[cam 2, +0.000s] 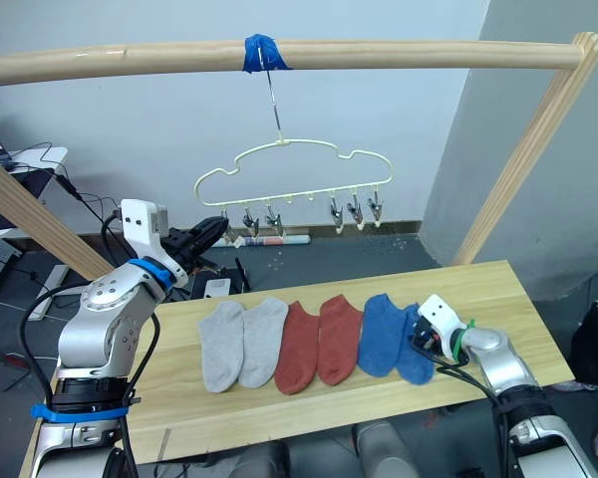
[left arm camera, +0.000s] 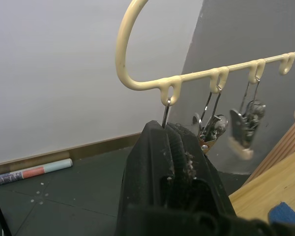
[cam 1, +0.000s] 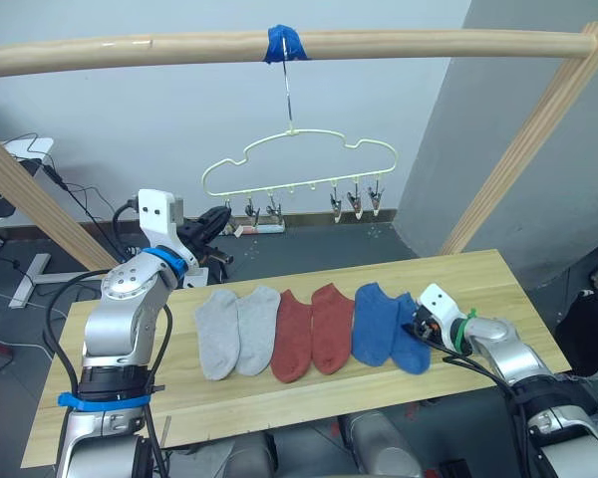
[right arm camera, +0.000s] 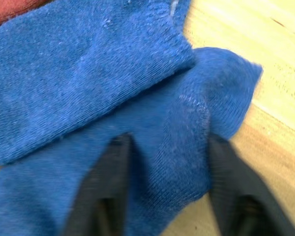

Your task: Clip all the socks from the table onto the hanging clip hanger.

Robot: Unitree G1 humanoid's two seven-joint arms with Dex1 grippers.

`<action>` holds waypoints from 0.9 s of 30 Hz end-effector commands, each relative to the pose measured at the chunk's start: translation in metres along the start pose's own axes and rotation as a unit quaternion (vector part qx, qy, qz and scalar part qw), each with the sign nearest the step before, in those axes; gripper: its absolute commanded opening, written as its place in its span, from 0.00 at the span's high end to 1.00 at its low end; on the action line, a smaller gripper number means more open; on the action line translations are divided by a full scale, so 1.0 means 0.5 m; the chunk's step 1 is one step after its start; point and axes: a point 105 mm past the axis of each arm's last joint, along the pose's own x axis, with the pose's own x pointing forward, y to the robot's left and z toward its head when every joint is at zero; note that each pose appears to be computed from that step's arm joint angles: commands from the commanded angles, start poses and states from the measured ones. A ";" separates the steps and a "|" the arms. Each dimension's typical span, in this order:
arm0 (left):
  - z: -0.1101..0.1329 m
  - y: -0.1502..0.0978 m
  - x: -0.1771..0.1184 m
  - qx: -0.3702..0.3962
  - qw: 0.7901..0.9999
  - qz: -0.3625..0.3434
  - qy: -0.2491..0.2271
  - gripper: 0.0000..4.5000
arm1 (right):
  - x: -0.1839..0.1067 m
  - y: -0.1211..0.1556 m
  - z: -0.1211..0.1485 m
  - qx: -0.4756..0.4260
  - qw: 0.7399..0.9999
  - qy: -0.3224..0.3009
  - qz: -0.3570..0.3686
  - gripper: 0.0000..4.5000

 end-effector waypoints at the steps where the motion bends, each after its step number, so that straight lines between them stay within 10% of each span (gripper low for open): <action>1: -0.007 0.015 -0.005 0.000 1.000 0.016 0.008 1.00 | -0.019 -0.010 -0.031 0.006 1.000 0.020 -0.014 0.89; 11: -0.013 0.009 -0.001 -0.021 1.000 0.006 0.010 1.00 | -0.125 -0.028 0.033 -0.010 0.998 -0.041 -0.053 0.99; 16: -0.022 -0.010 -0.003 -0.196 0.979 -0.045 0.039 1.00 | -0.208 0.083 0.182 -0.007 0.987 -0.142 0.079 0.99; 27: 0.022 -0.029 -0.023 -0.342 0.930 -0.119 0.064 1.00 | -0.109 0.225 0.372 0.026 0.944 -0.261 0.201 0.99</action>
